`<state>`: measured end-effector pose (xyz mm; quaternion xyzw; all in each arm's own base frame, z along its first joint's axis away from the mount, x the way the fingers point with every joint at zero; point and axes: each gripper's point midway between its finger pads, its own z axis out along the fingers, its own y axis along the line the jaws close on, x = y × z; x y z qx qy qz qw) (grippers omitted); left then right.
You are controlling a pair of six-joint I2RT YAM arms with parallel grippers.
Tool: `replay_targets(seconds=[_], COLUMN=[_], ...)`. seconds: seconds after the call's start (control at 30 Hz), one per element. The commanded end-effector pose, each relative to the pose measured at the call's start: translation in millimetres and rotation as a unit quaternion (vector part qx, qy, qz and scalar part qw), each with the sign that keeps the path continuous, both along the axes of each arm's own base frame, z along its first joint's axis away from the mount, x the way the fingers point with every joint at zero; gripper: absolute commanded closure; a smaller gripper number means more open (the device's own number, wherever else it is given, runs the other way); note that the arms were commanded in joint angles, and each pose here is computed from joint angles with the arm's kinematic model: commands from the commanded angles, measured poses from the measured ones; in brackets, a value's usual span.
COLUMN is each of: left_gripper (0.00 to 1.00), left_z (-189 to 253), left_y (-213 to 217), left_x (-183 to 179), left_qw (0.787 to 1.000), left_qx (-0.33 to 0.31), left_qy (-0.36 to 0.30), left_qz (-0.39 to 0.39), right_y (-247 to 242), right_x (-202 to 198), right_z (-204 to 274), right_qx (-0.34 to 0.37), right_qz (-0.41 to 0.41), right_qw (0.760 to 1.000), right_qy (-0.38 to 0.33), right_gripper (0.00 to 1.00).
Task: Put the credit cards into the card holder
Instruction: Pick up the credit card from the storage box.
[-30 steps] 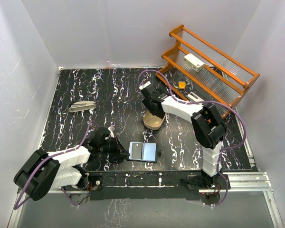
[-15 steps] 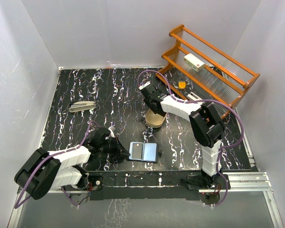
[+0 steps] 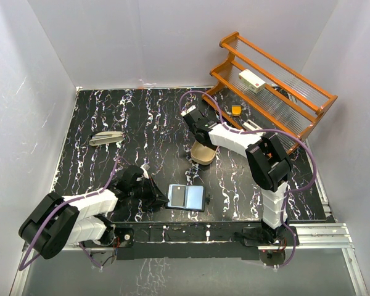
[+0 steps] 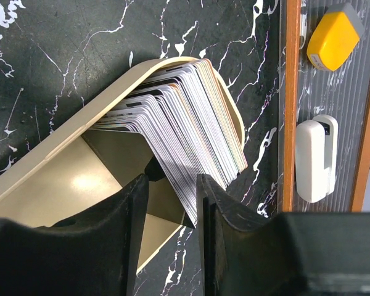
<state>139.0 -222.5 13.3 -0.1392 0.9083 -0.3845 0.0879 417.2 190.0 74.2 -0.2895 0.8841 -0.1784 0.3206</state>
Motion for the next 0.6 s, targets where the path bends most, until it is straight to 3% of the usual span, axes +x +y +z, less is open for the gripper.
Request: replay_targets(seconds=[0.0, 0.57], left_gripper=[1.0, 1.0], left_z=[-12.3, -11.4], left_y=[9.1, 9.9], left_x=[-10.2, -10.3], left_qw=[0.999, 0.999], left_qx=[0.027, 0.028], left_qy=[0.019, 0.017], left_qz=[-0.004, -0.003], right_y=[-4.4, -6.9], right_x=[13.7, 15.1], right_z=[28.8, 44.9], right_qx=[0.006, 0.004], right_qz=[-0.014, -0.022], right_qw=[0.999, 0.998], right_qy=[-0.043, -0.053], right_gripper=[0.67, 0.83])
